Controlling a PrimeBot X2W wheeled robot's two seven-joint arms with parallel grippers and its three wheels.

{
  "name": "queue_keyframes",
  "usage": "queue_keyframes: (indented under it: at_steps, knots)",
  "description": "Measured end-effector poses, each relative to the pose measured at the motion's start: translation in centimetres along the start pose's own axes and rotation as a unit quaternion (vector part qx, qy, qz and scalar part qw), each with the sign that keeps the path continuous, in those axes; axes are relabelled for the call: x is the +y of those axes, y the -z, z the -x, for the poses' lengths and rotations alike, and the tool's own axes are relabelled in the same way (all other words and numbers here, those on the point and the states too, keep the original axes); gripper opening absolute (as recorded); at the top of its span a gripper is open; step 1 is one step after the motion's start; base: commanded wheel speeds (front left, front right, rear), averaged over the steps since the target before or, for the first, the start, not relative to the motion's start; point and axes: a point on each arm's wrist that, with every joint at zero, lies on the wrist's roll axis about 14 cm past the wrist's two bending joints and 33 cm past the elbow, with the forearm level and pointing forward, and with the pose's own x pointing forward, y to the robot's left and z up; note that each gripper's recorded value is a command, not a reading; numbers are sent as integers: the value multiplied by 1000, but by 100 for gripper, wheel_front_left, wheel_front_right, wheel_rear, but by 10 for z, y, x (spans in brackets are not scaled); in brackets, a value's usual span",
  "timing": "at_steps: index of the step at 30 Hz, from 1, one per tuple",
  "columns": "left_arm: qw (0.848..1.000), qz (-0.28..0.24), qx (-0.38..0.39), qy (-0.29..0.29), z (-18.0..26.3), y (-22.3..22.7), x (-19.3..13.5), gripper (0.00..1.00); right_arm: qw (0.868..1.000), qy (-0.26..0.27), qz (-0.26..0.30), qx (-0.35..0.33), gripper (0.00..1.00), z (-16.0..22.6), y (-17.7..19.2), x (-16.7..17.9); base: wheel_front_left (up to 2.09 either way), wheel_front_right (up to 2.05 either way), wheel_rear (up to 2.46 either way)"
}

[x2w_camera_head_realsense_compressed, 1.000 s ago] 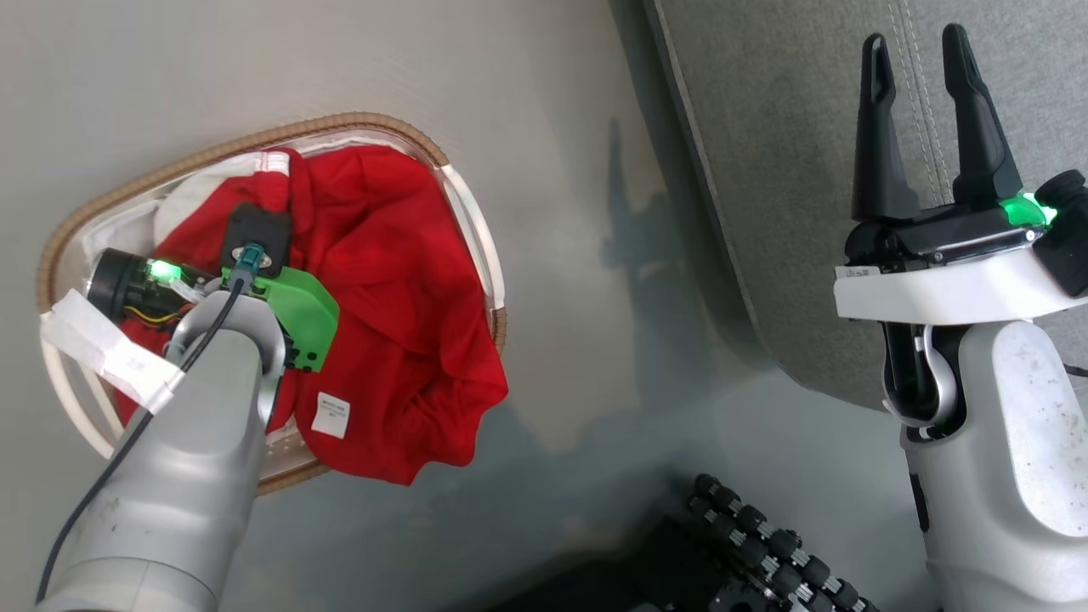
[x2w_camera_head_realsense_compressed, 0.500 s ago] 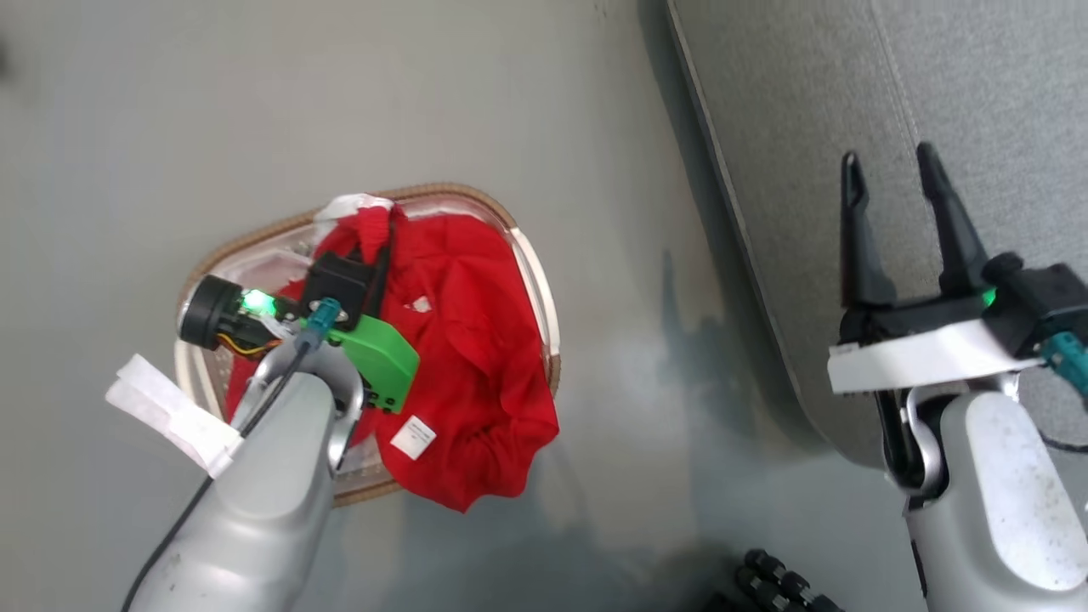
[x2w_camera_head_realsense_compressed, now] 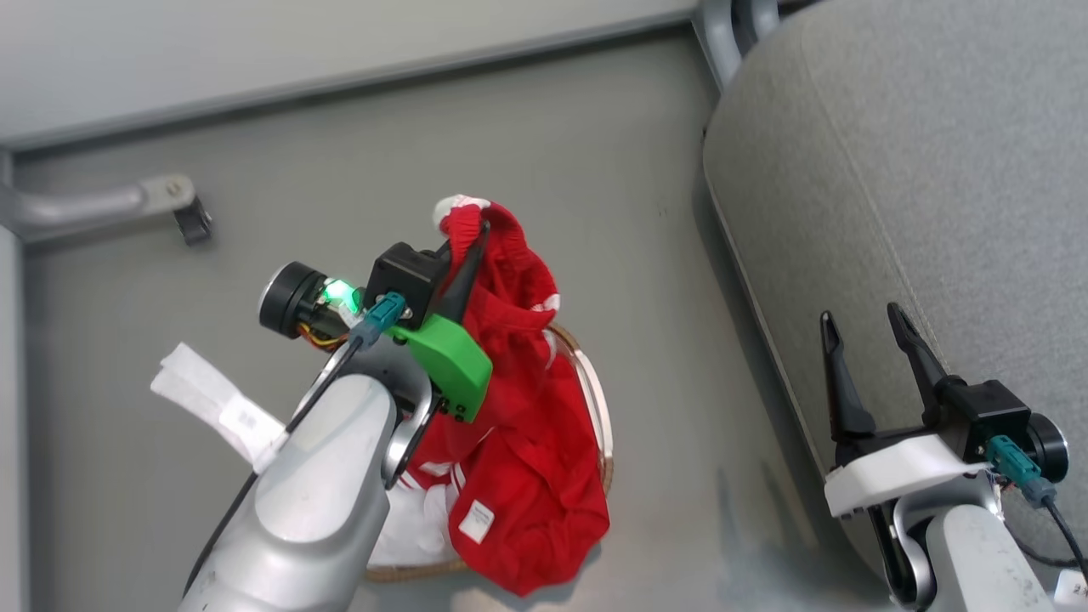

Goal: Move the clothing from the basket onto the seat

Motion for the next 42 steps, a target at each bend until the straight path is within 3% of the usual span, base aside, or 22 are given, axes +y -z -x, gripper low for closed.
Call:
queue_keyframes:
  at_steps: [4,8,10,13,19,25,36,42]
  knots:
    - [999,-17,-28,9,9,-48,-10,0,1000,-7,-4,-29,100,10,-21,5,0,0,0]
    - [994,-51,-94,28,16,-125,-25,0,997,-31,-1,-67,100,17,-48,21,0,0,0]
    - [991,-40,-124,38,23,-160,-32,0,994,-58,-7,-91,100,18,-65,39,0,0,0]
    - [984,-65,-160,45,33,-202,-39,0,987,-103,-14,-121,100,20,-87,69,0,0,0]
    - [972,-88,-210,59,48,-254,-52,0,971,-184,-3,-152,100,26,-111,123,0,0,0]
    - [966,-99,-227,78,49,-271,-65,0,961,-234,24,-143,100,21,-109,155,0,0,0]
    - [960,-106,-240,97,57,-281,-76,0,950,-285,73,-104,100,0,-94,183,0,0,0]
    - [959,-107,-245,96,60,-283,-75,0,953,-266,85,-116,100,-24,-113,174,0,0,0]
